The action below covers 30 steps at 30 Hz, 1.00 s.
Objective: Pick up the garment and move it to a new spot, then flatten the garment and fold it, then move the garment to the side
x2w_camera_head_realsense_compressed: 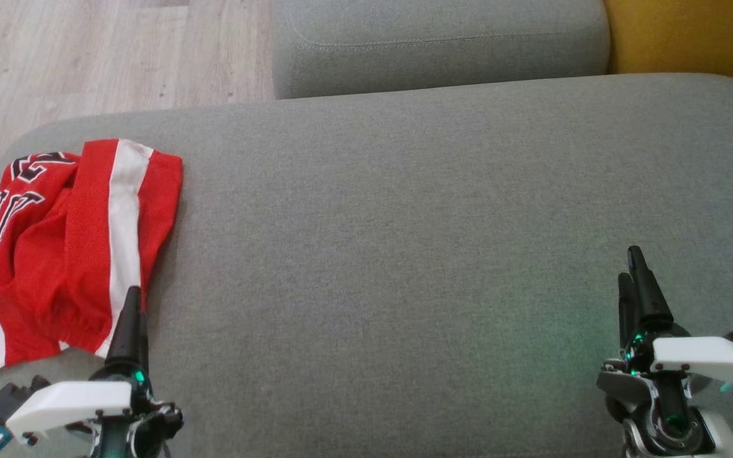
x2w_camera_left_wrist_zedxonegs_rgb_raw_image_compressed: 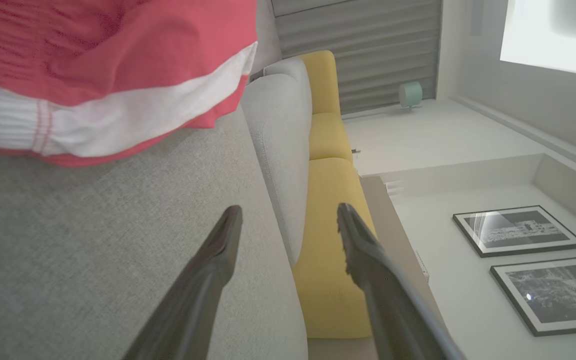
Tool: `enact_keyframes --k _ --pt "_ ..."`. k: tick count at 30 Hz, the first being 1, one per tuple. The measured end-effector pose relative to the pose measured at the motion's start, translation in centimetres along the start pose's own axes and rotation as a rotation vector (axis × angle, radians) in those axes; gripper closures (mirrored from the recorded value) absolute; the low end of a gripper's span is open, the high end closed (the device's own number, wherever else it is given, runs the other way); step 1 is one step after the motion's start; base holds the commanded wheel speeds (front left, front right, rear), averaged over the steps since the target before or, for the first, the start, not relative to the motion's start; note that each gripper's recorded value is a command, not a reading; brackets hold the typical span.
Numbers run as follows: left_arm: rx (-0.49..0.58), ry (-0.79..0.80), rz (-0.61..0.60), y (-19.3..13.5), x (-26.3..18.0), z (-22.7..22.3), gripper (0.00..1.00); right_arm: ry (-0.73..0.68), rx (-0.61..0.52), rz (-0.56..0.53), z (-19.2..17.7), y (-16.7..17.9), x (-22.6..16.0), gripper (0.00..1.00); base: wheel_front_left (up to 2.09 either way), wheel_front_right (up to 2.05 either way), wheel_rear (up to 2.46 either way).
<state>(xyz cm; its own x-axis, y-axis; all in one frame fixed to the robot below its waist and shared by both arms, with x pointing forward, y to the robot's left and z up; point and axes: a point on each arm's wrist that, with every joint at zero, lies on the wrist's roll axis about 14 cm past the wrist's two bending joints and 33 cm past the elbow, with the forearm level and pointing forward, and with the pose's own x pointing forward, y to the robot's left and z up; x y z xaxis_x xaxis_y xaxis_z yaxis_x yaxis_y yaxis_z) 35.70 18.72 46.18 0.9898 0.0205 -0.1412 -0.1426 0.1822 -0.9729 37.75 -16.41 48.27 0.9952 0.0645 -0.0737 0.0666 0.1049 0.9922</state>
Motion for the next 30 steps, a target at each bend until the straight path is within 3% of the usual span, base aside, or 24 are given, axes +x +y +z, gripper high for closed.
enact_keyframes --k 16,30 --pt "0.372 0.001 -0.030 -1.3 0.1 -0.4 0.00 0.016 -0.324 0.017 -0.3 0.5 0.3 0.00 0.00 0.00 0.00" --pt "0.571 -0.023 -0.027 -1.6 0.0 -0.2 0.00 0.051 -0.613 0.004 -1.2 -0.4 0.5 0.00 0.00 0.00 0.00"
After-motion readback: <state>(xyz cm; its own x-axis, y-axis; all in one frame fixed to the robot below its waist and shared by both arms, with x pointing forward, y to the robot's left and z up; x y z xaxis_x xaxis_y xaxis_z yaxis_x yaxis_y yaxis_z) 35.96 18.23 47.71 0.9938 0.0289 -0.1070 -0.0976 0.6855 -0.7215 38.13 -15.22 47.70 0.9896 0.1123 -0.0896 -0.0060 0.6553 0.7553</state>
